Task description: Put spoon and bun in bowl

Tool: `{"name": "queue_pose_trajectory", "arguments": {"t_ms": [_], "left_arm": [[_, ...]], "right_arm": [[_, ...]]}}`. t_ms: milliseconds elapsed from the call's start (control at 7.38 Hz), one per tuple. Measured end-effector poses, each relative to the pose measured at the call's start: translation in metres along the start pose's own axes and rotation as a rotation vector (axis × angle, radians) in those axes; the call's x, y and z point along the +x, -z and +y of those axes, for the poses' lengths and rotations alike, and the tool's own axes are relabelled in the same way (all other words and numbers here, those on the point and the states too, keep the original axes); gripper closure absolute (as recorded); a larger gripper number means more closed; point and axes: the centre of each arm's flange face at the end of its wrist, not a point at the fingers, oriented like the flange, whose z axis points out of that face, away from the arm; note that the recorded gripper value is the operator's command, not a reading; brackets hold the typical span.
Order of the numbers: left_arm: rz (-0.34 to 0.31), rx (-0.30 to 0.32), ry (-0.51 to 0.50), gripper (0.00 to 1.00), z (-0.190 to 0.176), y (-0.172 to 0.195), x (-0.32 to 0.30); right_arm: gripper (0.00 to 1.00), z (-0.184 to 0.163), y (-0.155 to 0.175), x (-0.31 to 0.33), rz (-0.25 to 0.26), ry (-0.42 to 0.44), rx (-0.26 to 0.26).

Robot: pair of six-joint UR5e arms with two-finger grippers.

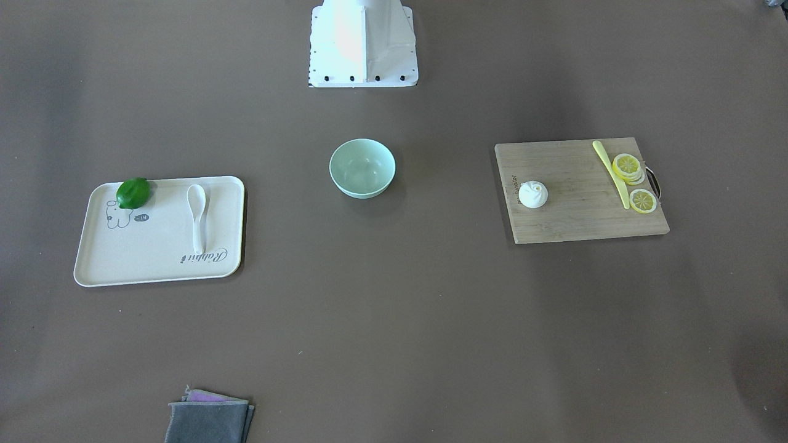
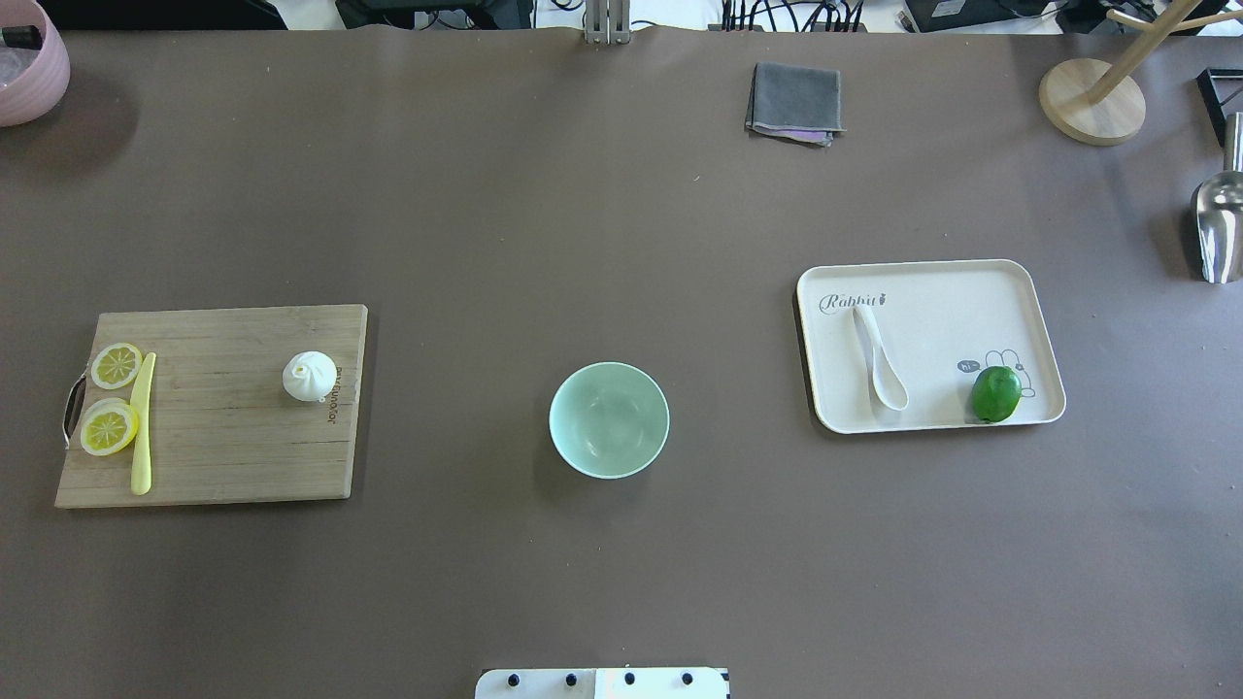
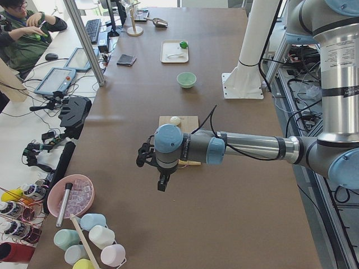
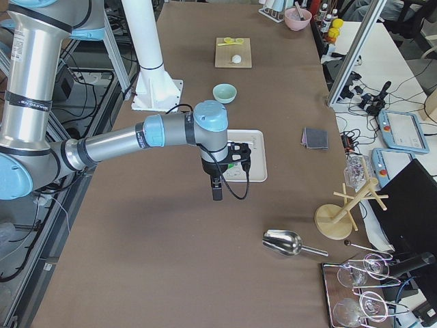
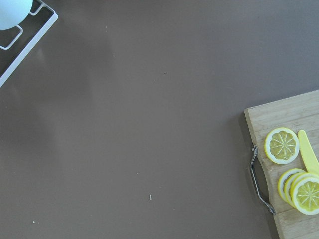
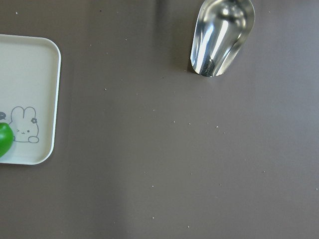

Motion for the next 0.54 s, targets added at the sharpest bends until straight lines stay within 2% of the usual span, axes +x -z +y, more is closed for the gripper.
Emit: {"name": "queue_pose_trajectory", "arguments": {"t_ms": [542], "left_arm": [[-0.013, 0.037, -0.041, 0.02, -0.0098, 0.0064, 0.0055]], "right_arm": [[0.0, -0.004, 0.0058, -0.0025, 0.0, 0.053, 0.064]]}}
